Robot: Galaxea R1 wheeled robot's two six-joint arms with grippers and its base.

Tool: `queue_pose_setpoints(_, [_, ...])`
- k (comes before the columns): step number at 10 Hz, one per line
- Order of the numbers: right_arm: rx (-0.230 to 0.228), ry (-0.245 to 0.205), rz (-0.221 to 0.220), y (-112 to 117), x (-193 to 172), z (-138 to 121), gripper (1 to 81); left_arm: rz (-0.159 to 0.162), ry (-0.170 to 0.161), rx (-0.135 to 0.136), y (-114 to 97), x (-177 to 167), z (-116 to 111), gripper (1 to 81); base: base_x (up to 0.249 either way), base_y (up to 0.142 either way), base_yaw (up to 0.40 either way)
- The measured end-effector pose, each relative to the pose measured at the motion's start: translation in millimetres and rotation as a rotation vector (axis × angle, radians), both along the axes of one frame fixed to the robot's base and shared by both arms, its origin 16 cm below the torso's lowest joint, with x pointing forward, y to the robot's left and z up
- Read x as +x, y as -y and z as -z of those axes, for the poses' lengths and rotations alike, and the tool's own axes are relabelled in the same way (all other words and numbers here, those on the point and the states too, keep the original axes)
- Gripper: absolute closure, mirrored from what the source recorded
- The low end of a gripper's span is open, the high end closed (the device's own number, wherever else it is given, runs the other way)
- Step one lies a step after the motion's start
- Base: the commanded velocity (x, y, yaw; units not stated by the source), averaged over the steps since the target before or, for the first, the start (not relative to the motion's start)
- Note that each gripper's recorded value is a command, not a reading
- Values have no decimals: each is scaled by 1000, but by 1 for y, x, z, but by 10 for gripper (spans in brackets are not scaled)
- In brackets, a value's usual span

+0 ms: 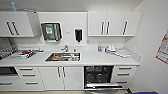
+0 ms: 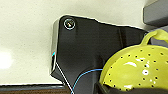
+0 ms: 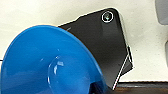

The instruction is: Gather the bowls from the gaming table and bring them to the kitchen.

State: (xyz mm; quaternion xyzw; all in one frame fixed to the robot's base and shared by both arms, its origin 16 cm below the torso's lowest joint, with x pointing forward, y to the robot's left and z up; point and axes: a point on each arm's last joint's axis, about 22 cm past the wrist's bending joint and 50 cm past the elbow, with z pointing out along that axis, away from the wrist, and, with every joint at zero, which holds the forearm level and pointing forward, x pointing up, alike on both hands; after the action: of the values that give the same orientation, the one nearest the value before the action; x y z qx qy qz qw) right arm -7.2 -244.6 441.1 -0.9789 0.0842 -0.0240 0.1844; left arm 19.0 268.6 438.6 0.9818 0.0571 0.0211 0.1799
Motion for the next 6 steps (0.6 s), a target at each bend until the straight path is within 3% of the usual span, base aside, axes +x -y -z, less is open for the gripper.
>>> queue_pose_setpoints(6, [-1,1,1,0,5,0,811,0,6,-1,0,9,0,811,159,0,0])
